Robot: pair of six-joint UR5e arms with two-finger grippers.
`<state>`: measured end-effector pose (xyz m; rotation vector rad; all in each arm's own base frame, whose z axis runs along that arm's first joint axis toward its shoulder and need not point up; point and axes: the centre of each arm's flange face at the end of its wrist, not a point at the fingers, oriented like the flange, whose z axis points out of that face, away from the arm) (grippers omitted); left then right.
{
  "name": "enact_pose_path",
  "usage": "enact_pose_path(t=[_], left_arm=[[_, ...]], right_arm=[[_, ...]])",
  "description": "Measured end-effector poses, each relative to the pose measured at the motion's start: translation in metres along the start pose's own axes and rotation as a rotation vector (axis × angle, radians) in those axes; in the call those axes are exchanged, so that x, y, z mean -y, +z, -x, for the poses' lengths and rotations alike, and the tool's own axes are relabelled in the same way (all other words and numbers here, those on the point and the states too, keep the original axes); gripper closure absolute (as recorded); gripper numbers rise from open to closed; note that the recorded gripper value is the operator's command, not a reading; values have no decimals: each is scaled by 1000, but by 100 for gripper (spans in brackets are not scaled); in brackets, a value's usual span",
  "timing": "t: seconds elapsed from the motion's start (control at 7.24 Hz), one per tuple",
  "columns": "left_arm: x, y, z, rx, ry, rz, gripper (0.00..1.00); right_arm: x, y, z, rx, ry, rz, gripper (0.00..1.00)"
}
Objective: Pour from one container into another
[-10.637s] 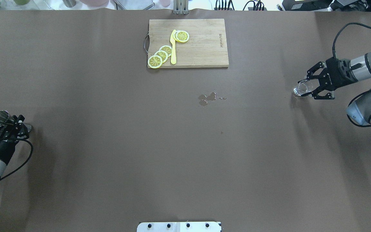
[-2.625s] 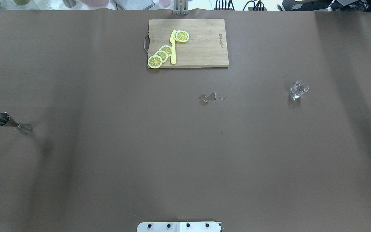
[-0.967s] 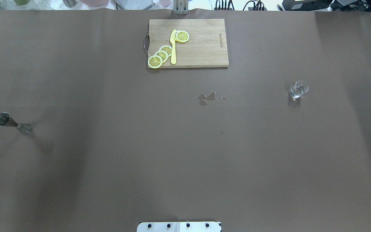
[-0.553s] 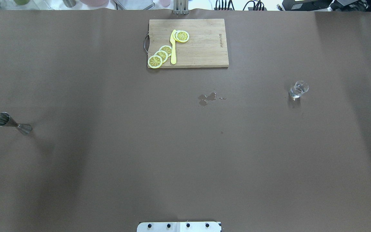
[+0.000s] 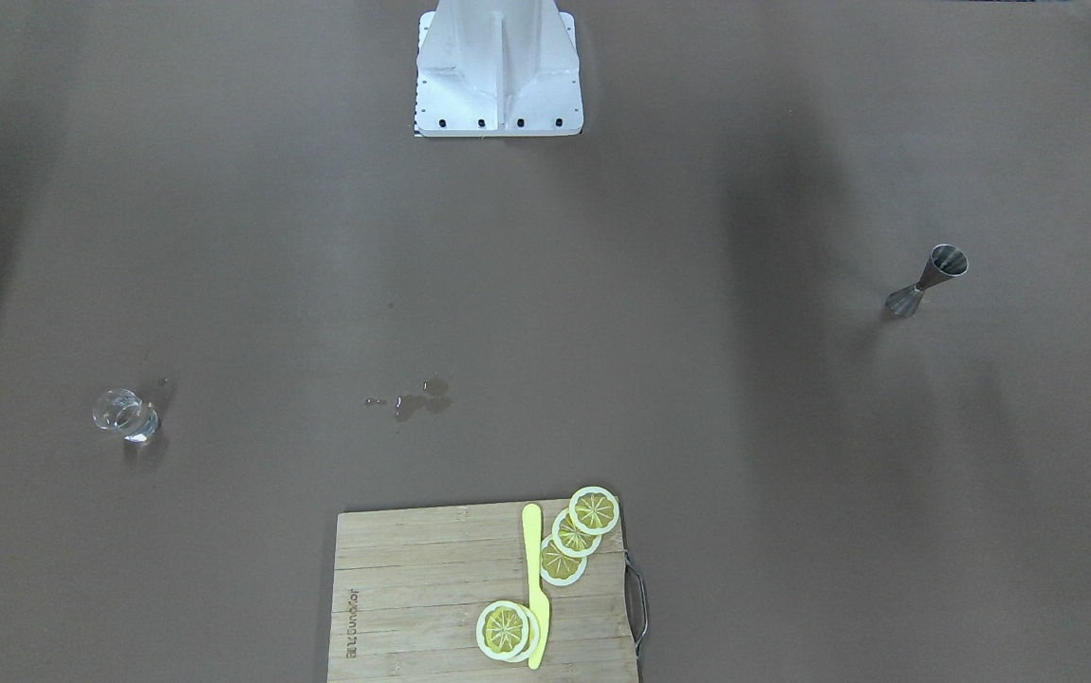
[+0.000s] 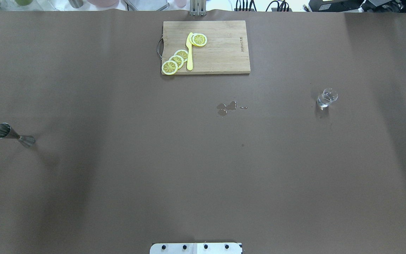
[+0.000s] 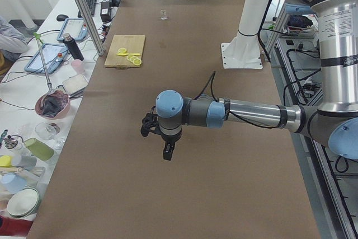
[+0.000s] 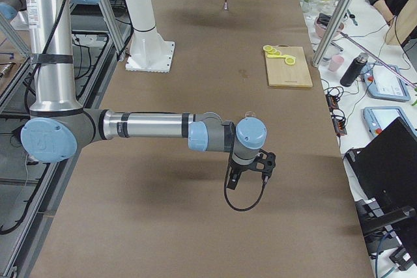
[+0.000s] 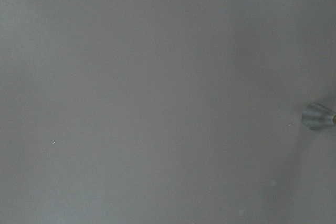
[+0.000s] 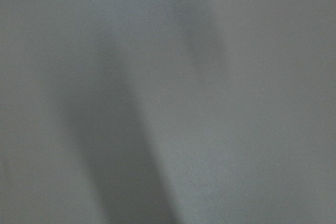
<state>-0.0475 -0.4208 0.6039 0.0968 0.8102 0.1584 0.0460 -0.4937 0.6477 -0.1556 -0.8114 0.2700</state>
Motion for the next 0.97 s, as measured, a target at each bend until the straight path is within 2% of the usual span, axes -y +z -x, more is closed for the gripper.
enact_pose_path(t=[0.97], left_arm=[[0, 0, 1, 0, -2, 0, 1]], right_arm=[[-3, 4, -5, 0, 6, 6, 0]])
